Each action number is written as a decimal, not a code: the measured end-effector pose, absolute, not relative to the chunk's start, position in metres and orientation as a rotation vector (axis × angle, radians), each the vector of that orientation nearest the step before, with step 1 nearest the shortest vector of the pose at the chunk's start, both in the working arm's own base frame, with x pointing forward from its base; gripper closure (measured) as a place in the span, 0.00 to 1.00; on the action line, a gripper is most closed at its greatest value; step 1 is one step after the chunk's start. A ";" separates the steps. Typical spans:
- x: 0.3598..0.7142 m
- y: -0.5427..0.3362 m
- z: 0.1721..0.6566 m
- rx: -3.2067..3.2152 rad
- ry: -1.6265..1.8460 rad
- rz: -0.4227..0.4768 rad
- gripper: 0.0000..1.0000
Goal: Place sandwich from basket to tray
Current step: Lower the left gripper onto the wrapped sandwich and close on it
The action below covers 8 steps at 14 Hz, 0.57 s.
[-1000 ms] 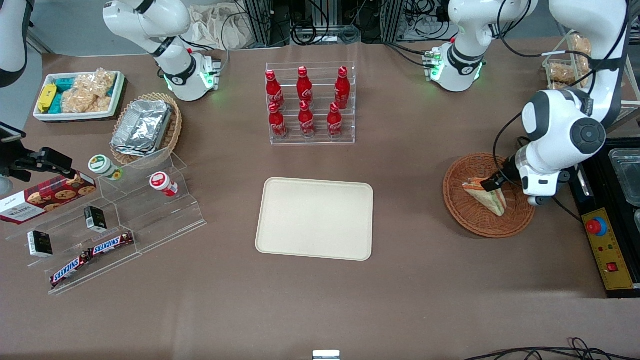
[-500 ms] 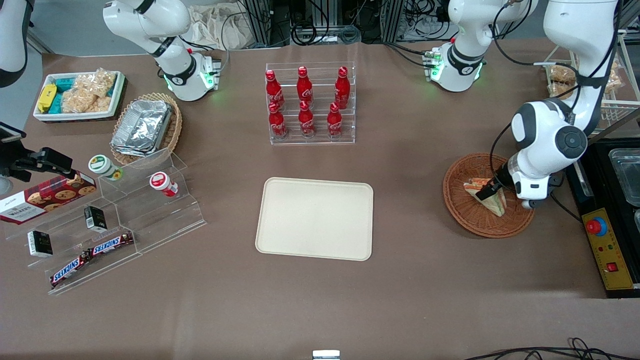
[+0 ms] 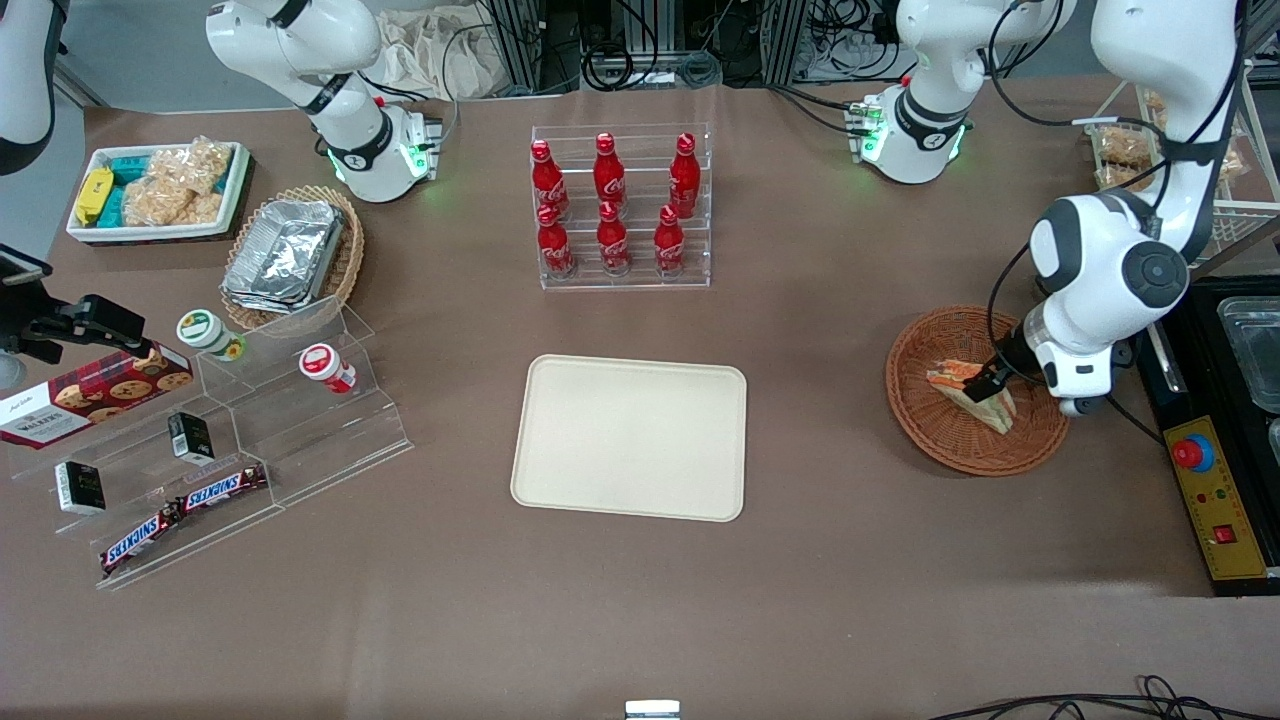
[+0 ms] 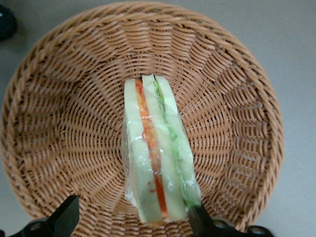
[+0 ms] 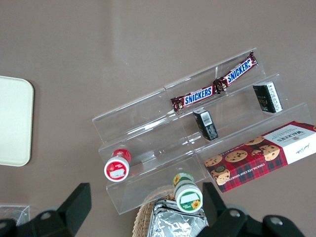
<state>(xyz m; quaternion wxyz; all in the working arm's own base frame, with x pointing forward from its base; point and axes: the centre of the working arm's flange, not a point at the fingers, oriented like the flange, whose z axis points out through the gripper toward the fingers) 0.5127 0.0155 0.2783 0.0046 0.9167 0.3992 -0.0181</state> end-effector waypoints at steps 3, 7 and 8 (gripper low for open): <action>0.510 0.015 0.292 2.866 1.270 -0.063 0.00; 0.512 0.015 0.276 2.851 1.302 -0.064 0.00; 0.514 0.015 0.269 2.841 1.313 -0.050 0.00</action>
